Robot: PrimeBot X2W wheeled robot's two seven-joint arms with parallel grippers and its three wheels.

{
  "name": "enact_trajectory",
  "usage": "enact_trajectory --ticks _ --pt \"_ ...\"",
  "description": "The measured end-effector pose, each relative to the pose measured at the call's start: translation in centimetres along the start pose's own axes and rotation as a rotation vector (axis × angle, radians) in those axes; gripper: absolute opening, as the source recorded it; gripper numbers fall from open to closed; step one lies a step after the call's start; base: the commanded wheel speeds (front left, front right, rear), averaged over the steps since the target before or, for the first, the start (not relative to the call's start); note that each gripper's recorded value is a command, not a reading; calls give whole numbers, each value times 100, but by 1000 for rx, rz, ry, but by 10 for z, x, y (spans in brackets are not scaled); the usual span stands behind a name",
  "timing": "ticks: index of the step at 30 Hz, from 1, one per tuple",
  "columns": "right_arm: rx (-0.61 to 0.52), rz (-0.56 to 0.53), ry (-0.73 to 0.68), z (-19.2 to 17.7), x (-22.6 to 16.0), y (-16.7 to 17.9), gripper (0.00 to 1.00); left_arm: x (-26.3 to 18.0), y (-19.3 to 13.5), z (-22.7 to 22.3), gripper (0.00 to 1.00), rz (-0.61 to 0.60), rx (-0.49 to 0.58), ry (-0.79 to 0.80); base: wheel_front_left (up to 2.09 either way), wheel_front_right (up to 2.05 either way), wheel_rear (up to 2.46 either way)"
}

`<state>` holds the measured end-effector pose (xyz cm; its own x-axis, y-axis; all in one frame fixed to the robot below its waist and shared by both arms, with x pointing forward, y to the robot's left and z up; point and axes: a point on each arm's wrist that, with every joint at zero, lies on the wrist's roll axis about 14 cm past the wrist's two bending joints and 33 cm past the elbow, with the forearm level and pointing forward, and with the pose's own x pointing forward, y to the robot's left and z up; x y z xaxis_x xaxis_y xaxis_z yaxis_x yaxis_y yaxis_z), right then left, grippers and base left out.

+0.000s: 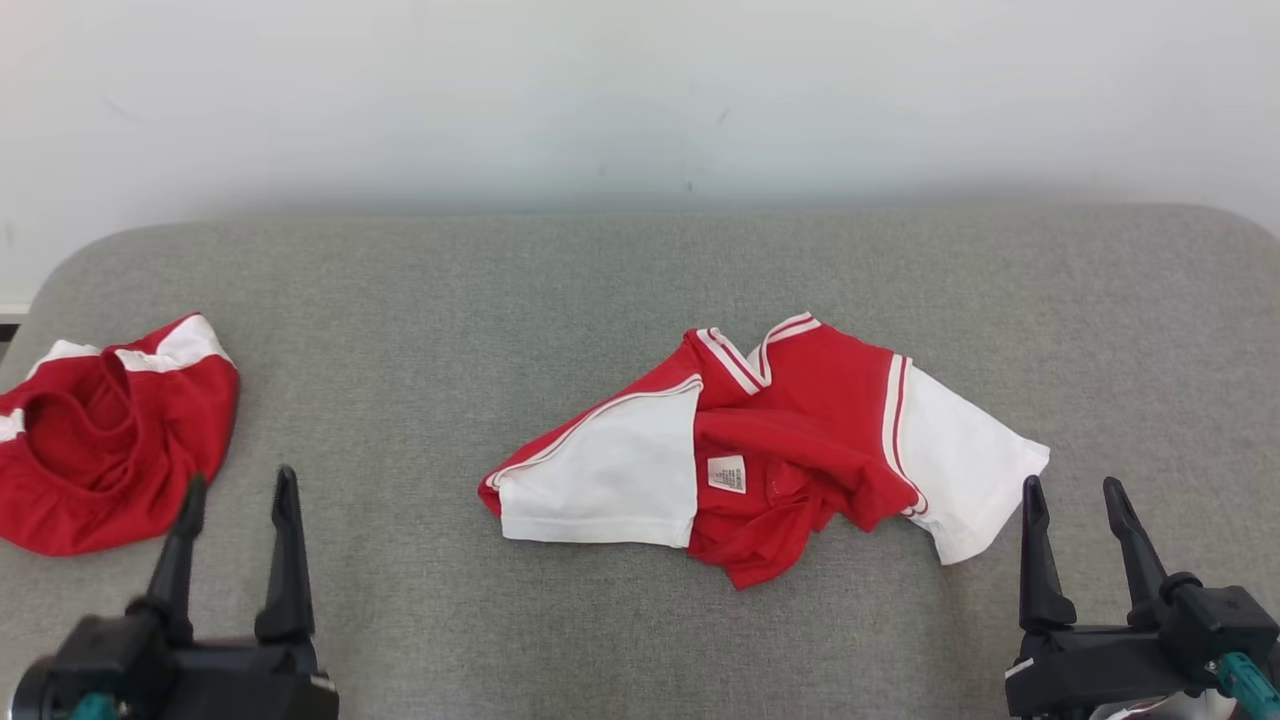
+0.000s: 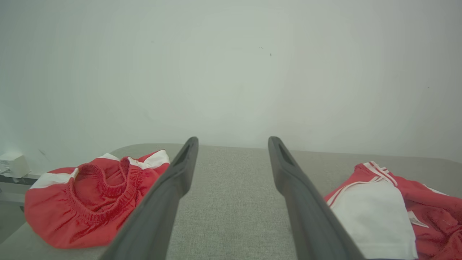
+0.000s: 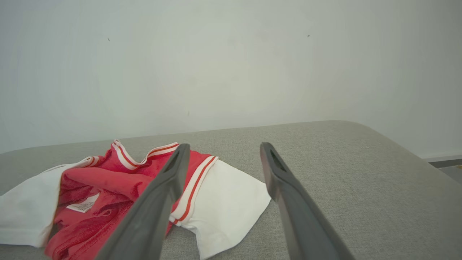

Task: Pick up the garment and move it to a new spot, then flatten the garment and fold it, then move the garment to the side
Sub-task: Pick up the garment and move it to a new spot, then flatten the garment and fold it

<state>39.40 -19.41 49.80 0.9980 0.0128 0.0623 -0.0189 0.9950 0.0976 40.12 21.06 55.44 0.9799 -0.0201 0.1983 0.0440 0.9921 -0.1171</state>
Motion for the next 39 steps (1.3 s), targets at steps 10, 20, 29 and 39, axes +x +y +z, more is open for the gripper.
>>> enact_trajectory --ticks 10,20,29,39 --pt "0 45 -9 4 -7 15 100 -37 4 -6 100 22 -16 16 0 0 0" --pt "14 70 18 -5 -14 24 100 -46 -2 -28 100 7 -23 78 0 0 0" --pt "21 73 32 -9 -15 25 100 -46 0 -32 100 15 -11 88 0 0 0" --pt "24 73 47 -14 -15 26 100 -46 -2 -34 100 14 -12 94 0 0 0"
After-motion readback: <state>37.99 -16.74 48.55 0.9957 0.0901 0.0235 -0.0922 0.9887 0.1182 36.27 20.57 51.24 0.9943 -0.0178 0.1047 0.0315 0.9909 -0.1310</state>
